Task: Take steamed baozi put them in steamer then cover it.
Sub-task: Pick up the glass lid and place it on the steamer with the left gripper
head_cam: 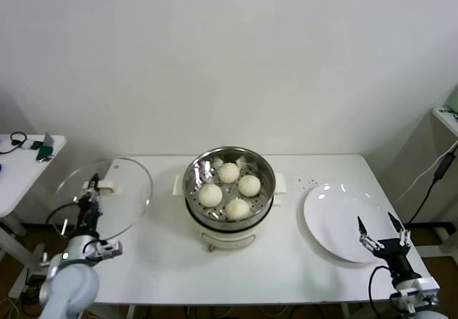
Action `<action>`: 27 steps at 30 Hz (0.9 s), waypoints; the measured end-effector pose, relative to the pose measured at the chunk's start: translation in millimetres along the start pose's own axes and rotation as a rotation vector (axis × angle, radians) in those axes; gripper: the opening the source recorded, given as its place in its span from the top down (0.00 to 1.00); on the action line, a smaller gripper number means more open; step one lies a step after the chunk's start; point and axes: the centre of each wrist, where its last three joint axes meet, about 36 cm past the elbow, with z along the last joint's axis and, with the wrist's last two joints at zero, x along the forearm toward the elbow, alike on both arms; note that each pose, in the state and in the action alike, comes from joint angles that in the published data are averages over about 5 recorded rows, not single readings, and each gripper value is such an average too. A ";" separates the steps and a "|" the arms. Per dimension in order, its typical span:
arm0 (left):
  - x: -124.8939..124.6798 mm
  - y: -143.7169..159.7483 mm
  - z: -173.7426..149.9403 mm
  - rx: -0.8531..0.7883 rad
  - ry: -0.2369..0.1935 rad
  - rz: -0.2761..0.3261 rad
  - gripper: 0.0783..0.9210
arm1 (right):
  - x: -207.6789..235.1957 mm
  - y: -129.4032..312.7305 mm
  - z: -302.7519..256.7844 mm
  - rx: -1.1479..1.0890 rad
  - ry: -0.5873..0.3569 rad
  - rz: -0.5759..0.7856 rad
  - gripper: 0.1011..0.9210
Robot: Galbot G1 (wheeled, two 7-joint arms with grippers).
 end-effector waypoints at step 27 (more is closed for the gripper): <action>33.5 95.2 -142.1 0.129 -0.113 -0.050 0.91 | -45.6 39.6 14.3 -0.012 -0.029 -0.068 0.12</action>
